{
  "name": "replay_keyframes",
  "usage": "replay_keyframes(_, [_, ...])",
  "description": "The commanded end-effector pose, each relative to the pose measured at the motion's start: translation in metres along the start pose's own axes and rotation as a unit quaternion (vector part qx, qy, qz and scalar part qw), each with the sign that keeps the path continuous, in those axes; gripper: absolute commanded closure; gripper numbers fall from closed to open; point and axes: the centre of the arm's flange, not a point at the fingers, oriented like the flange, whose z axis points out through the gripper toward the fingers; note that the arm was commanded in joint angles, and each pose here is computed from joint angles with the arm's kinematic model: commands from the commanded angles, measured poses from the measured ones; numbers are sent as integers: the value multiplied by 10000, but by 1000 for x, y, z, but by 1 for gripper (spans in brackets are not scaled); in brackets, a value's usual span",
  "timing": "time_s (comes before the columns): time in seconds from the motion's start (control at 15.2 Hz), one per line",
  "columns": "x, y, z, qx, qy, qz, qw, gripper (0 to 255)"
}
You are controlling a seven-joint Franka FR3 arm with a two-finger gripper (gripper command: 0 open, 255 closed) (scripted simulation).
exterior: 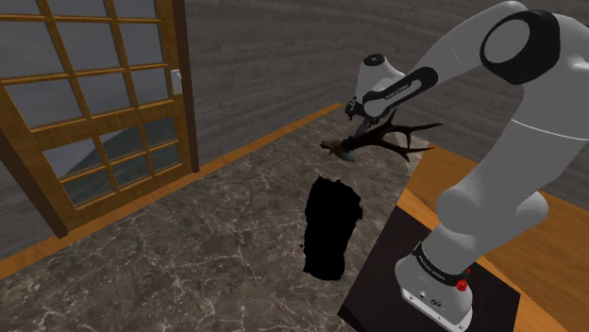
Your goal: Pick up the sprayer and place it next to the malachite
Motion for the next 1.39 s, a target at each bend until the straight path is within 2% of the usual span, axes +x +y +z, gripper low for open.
replay_keyframes(0.0, [16,2,21,-101,104,375,9992,0])
replay_keyframes(0.07, [20,3,26,-127,132,474,9987,0])
replay_keyframes(0.59, [21,4,66,-127,132,474,9987,0])
replay_keyframes(1.06, [21,4,66,-127,132,474,9987,0])
replay_keyframes(1.12, [21,4,66,-127,132,474,9987,255])
replay_keyframes(1.32, [21,4,66,-127,132,474,9987,255])
